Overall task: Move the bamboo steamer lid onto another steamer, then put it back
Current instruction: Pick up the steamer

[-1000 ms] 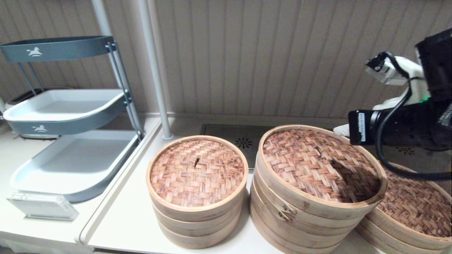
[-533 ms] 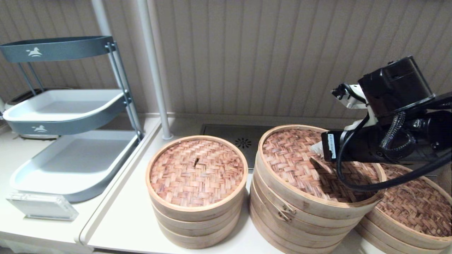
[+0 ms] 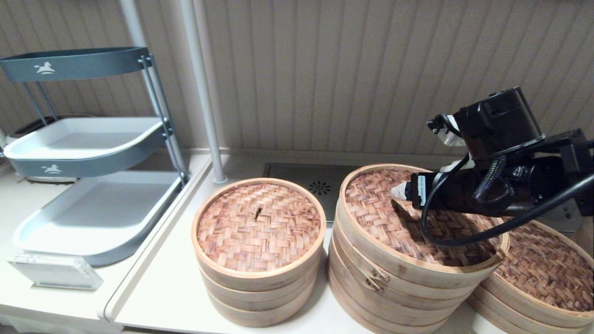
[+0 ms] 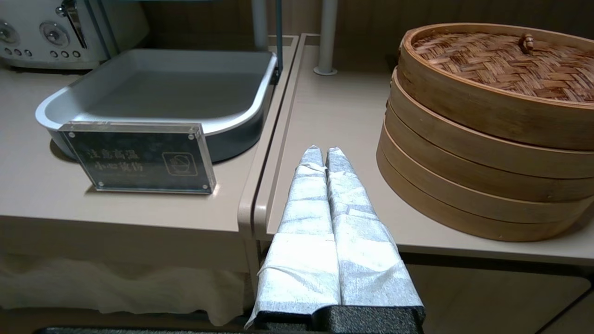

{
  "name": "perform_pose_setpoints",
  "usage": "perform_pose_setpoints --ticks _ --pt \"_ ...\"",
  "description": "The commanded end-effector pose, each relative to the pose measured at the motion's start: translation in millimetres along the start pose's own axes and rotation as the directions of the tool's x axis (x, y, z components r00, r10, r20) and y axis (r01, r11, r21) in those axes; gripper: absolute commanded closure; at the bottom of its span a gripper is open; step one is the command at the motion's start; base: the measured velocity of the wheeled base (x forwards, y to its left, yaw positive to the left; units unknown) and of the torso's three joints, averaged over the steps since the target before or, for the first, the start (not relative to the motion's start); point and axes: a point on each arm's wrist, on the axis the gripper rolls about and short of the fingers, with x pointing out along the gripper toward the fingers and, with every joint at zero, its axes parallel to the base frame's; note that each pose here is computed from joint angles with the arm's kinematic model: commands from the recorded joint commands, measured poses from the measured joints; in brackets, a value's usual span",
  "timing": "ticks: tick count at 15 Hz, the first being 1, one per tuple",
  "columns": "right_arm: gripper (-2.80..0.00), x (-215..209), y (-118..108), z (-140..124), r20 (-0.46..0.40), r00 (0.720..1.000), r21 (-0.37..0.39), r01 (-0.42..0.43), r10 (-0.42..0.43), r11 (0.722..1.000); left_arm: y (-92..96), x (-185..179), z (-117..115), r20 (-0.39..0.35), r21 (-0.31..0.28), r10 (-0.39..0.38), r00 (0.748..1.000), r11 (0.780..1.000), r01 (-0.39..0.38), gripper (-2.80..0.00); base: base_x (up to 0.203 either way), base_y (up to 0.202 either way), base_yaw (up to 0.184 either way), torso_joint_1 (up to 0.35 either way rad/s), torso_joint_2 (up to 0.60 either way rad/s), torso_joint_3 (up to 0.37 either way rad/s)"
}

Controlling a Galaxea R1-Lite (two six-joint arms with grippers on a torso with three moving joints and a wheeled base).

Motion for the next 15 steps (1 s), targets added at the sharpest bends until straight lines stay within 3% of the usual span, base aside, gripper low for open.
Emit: perform_pose_setpoints --ticks 1,13,14,15 --pt "-2.80 3.9 -0.7 -3.3 0.008 1.000 0.003 0.012 -0.012 1.000 0.0 1.4 -6.9 -0.022 0.000 0.000 1.000 1.000 0.000 0.00 0.000 0.000 0.000 0.000 0.00 0.000" --pt "-2.80 14.7 2.4 -6.1 0.011 1.000 0.006 0.013 -0.013 1.000 0.0 1.4 -6.9 -0.022 0.000 -0.001 1.000 1.000 0.001 0.00 0.000 0.000 0.000 0.000 0.00 0.000" --pt "0.00 14.7 2.4 -6.1 0.011 1.000 0.006 0.013 -0.013 1.000 0.0 1.4 -6.9 -0.022 0.000 -0.001 1.000 1.000 0.001 0.00 0.000 0.000 0.000 0.000 0.00 0.000" --pt "0.00 14.1 1.9 -6.9 0.010 1.000 0.005 0.013 -0.013 1.000 0.0 1.4 -6.9 -0.023 0.000 -0.001 1.000 1.000 0.001 0.00 0.000 0.000 0.000 0.000 0.00 0.000"
